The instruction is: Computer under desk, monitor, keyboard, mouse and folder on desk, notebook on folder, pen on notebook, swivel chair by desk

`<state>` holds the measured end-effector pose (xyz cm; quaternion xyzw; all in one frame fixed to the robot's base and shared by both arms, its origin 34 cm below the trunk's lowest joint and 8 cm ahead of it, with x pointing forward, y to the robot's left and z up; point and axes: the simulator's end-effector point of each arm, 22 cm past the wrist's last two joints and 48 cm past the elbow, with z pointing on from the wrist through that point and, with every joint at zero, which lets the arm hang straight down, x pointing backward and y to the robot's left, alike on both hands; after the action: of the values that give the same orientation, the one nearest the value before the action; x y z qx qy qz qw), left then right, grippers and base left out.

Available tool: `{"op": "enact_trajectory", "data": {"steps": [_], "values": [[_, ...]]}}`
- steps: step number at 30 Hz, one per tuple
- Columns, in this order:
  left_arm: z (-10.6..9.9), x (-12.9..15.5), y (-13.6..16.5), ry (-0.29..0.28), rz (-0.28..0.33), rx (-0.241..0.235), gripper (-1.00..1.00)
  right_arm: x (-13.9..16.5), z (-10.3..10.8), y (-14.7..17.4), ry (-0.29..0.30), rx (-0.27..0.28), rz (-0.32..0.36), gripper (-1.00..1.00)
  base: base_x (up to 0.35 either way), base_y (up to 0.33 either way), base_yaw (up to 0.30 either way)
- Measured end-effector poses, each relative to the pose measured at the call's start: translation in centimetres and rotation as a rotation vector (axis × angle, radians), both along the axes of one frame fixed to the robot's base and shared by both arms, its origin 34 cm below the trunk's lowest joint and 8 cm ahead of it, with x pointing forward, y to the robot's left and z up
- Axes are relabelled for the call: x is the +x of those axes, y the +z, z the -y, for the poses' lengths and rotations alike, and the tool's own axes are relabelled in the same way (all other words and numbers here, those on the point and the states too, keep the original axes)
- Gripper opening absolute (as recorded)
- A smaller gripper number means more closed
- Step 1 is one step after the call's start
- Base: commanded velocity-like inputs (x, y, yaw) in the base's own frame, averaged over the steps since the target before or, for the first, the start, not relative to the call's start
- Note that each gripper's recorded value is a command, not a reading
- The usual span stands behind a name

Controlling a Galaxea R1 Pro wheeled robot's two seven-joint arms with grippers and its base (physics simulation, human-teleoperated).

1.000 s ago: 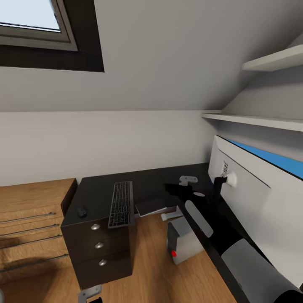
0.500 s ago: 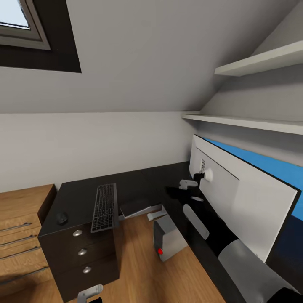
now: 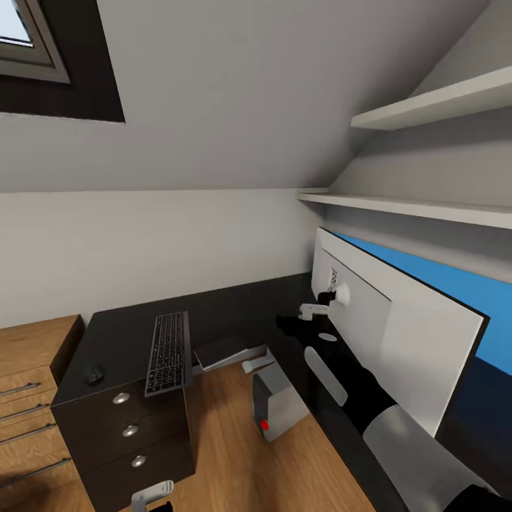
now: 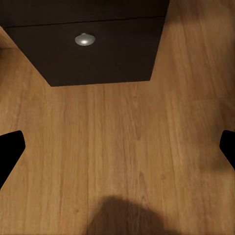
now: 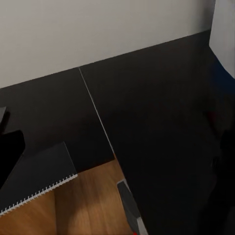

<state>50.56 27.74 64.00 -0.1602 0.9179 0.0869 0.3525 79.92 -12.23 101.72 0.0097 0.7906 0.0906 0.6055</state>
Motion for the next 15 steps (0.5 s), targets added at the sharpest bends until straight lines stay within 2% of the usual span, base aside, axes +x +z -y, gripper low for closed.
{"op": "enact_trajectory", "data": {"steps": [8, 15], "values": [[-0.1, 0.0, 0.0, 0.002, 0.000, 0.001, 1.00, 0.0, 0.0, -0.1, -0.001, 0.000, -0.003, 1.00, 0.000, 0.000, 0.000], [-0.2, -2.8, -2.1, -0.014, -0.029, -0.003, 1.00, -0.1, 4.1, -3.5, -0.068, -0.003, -0.038, 1.00, 0.000, 0.000, 0.000]]}}
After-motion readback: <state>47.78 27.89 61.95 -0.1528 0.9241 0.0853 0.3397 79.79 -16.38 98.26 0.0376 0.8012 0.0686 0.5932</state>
